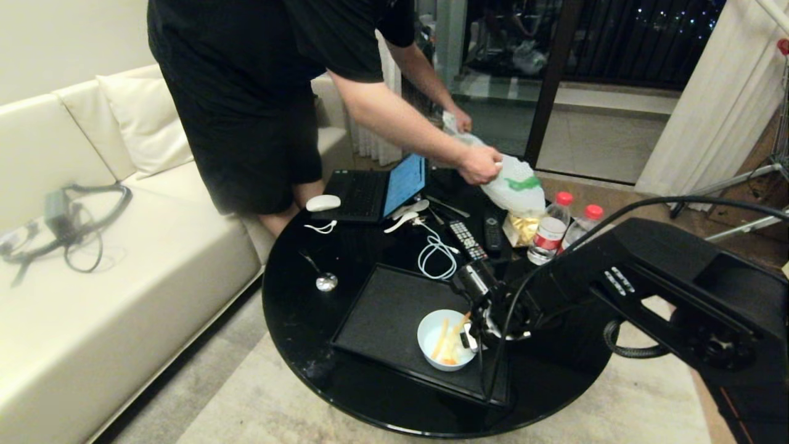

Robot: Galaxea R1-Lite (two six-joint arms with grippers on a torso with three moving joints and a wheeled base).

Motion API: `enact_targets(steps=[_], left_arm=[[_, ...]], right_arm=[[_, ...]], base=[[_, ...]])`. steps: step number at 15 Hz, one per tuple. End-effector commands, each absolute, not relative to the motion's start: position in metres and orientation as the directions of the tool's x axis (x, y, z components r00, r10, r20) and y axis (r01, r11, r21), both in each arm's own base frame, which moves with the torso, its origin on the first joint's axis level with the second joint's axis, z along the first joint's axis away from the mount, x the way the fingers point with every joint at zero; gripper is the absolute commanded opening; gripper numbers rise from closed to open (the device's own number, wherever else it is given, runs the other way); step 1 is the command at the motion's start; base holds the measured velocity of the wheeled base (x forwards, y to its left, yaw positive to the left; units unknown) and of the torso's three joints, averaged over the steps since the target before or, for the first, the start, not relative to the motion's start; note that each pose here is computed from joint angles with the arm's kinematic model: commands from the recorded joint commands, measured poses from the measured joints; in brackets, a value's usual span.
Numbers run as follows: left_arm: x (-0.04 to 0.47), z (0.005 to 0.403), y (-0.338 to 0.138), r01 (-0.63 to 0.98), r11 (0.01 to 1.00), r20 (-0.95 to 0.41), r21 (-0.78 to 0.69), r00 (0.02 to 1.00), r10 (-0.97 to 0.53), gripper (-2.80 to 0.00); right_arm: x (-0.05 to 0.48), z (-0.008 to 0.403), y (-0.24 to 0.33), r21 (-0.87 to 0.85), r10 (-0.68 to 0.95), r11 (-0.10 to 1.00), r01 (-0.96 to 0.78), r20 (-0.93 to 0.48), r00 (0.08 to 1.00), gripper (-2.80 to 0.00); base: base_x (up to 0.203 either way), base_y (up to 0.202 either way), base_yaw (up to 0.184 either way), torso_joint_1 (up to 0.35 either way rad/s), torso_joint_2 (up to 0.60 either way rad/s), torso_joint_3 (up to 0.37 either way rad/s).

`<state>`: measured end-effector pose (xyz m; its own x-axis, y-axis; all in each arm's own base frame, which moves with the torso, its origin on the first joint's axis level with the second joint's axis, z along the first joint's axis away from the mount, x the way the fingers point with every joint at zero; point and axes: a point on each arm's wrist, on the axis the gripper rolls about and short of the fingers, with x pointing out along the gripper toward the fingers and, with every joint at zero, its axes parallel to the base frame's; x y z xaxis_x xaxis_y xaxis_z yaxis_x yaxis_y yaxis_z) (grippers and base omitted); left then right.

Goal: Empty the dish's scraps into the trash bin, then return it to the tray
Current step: Pick up the bowl with leftover food

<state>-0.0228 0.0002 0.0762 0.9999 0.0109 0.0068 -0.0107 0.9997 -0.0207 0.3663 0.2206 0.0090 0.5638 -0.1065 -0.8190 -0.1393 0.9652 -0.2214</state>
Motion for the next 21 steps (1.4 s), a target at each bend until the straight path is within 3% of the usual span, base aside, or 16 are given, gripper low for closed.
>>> enact_targets(steps=[1,3,4,21], left_arm=[[-0.0228,0.0763,0.0002,-0.011,1.0,0.008,-0.022,1.0,0.011,-2.8],[-0.0228,0.0763,0.0002,-0.011,1.0,0.008,-0.022,1.0,0.011,-2.8],[-0.0228,0.0763,0.0003,-0.011,1.0,0.008,-0.022,1.0,0.011,-2.8],[-0.0228,0.0763,0.0002,-0.011,1.0,0.008,-0.022,1.0,0.011,-2.8]], right_arm=[[0.3645,0.0067,0.2235,-0.225,-0.106,0.963,-0.146,-0.821,0.561,0.0],[0.3639,0.006,0.2246,-0.225,-0.105,0.963,-0.149,-0.822,0.56,0.0],[0.3637,0.006,0.2248,-0.225,-0.105,0.963,-0.15,-0.822,0.56,-2.8],[0.3593,0.0092,0.231,-0.222,-0.093,0.961,-0.164,-0.82,0.565,-2.8]], base=[[0.0,0.0,0.0,0.0,0.0,0.0],[0.0,0.0,0.0,0.0,0.0,0.0],[0.0,0.0,0.0,0.0,0.0,0.0],[0.0,0.0,0.0,0.0,0.0,0.0]])
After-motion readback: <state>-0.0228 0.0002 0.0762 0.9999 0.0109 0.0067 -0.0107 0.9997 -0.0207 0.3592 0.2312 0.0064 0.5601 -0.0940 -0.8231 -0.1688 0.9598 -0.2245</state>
